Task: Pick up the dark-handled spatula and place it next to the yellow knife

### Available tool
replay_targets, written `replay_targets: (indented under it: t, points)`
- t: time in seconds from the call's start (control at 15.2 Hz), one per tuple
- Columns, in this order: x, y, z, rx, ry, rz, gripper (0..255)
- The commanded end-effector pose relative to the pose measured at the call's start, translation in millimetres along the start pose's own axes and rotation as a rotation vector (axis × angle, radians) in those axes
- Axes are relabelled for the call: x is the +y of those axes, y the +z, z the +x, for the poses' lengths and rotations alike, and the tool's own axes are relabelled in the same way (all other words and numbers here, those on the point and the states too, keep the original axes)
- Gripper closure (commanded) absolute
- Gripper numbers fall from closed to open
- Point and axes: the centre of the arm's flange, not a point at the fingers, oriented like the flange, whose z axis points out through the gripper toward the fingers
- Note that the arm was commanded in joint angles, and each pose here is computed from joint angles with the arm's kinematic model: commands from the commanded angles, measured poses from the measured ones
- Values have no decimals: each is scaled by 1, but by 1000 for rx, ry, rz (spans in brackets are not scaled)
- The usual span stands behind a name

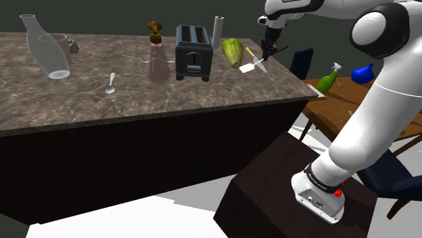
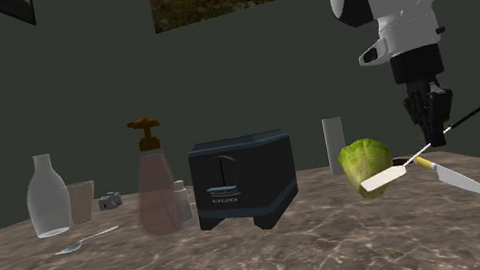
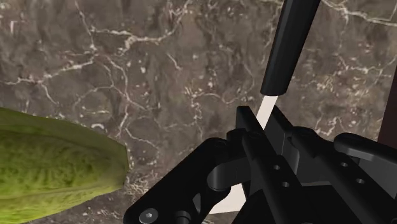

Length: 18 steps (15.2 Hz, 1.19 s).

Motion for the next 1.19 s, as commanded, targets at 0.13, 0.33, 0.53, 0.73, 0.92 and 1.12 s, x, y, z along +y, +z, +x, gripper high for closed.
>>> replay_targets:
  t: [0.13, 0.33, 0.53, 0.73, 0.92, 1.12]
  points:
    - [10, 4, -50, 0, -1, 0, 255]
    - [19, 6, -89, 0, -1, 0, 255]
    - [27, 9, -128, 0, -1, 0, 255]
    - [35, 11, -166, 0, -1, 0, 255]
    - [39, 23, -182, 0, -1, 0, 255]
    - [39, 39, -181, 0, -1, 0, 255]
